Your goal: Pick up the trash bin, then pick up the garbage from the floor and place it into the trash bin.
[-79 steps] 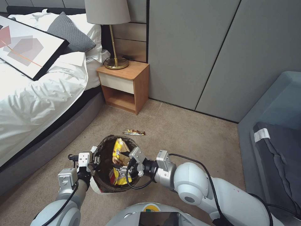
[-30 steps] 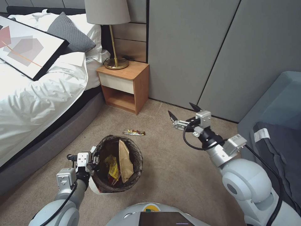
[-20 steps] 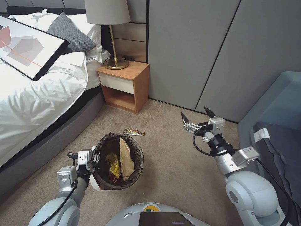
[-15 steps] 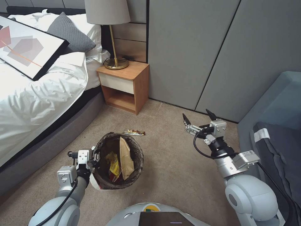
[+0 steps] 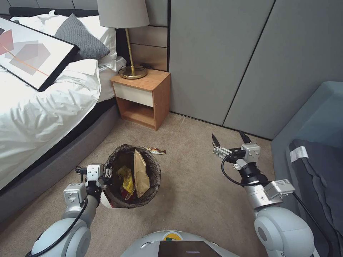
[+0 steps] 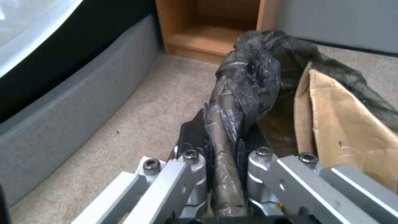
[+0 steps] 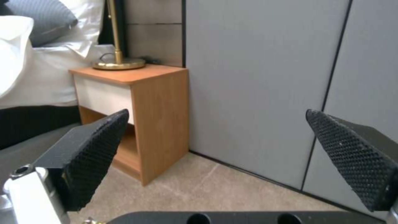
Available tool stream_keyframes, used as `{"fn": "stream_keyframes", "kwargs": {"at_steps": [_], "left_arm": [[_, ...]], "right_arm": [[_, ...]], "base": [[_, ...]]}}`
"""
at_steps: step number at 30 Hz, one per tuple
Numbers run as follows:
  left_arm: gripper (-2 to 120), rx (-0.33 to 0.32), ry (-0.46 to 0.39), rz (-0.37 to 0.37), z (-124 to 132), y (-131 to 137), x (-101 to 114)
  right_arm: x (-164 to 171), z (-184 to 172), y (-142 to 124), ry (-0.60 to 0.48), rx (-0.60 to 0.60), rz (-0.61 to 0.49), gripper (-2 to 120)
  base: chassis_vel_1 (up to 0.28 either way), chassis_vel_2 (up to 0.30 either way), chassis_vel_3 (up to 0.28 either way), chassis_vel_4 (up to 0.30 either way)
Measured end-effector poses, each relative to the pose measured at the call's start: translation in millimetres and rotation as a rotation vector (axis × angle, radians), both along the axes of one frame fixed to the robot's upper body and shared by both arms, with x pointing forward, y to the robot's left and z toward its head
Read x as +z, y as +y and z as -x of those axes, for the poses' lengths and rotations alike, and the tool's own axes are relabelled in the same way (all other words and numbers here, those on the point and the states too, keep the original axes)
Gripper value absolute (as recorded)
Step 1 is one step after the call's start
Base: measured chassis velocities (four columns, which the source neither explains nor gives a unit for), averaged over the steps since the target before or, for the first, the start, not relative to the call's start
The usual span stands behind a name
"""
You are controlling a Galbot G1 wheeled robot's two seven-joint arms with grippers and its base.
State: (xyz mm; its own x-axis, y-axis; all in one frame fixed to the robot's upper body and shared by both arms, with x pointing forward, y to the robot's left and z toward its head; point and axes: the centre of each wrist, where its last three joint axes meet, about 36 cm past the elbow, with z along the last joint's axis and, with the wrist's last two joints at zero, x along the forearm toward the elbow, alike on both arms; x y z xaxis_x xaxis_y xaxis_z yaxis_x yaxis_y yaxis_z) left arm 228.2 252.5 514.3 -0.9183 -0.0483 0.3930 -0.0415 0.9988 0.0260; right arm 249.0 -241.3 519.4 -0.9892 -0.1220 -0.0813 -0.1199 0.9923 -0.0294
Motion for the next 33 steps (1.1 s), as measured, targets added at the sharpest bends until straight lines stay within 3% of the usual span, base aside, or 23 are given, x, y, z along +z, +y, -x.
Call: {"fn": "stream_keyframes", "kwargs": {"at_steps": [33], "left_arm": [[7,-0.014,0.011,0.023,0,-4,-1]], "right_arm": [[-9,10,16,0.011,-0.079,-0.023,100]], "base": [[0.000,0.000,0.000,0.000]]}}
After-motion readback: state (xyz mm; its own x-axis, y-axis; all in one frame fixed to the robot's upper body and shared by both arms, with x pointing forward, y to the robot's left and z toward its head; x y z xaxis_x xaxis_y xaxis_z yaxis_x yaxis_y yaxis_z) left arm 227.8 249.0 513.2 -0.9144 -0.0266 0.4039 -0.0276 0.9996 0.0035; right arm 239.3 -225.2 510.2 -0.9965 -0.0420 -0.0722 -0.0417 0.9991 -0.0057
